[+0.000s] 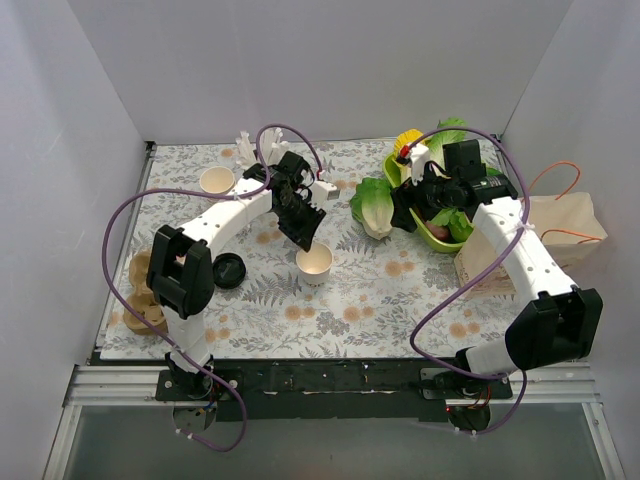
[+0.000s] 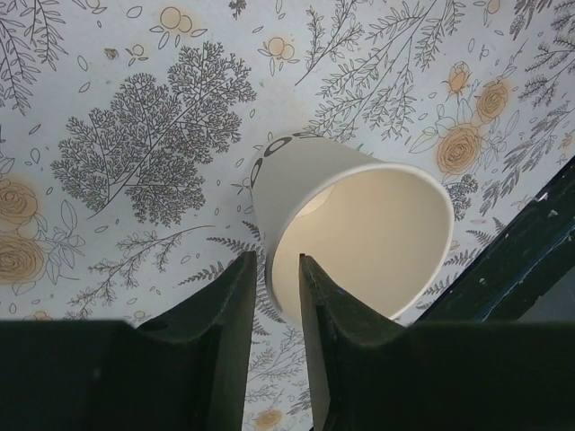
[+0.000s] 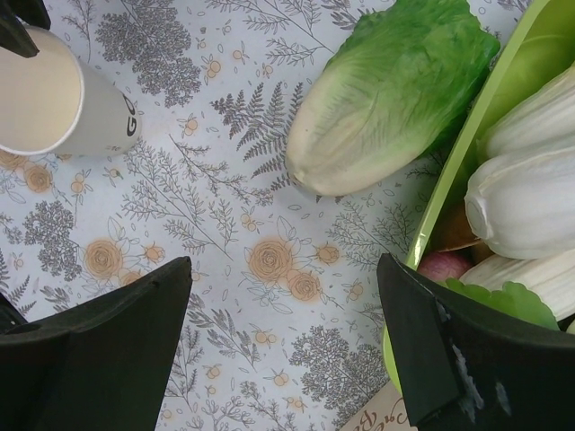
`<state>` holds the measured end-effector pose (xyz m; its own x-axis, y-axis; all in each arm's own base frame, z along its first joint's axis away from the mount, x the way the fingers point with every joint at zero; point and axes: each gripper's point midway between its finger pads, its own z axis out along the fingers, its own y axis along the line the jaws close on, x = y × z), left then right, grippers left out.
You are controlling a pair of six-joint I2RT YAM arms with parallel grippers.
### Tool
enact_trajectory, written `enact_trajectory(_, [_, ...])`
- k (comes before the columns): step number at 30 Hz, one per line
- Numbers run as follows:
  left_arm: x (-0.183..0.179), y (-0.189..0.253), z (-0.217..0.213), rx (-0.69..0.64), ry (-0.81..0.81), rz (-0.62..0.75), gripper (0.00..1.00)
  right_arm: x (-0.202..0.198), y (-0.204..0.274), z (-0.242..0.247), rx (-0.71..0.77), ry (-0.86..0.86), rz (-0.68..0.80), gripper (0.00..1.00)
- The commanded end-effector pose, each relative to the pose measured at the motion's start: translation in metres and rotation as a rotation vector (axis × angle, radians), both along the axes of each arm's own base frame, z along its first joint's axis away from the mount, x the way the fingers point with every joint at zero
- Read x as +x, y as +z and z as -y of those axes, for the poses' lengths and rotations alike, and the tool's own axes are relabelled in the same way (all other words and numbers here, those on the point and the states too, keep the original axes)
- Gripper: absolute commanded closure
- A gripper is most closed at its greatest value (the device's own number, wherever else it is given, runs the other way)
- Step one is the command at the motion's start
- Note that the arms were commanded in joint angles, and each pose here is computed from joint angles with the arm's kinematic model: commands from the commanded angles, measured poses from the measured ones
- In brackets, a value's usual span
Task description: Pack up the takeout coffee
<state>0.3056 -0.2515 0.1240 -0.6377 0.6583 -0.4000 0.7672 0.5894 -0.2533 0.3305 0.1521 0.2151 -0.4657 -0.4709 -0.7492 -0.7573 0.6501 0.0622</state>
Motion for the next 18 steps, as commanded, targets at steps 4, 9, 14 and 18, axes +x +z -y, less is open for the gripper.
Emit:
enact_trajectory(4, [0.018,0.08,0.009,-0.107,0.004,0.175,0.64,0.001,0.002,-0.004,0.005,0.029,-0.001,0.08])
enact_trajectory(9, [0.028,0.123,-0.041,-0.044,0.118,0.365,0.54,0.003,0.004,-0.003,0.0,0.03,0.012,0.09])
enact_trajectory(14, [-0.006,0.075,-0.125,0.084,0.356,0.123,0.57,0.006,0.008,-0.006,0.014,0.032,0.026,0.09])
enact_trajectory(18, [-0.032,0.039,-0.145,0.127,0.432,0.053,0.61,0.01,0.01,-0.007,0.02,0.025,0.037,0.09])
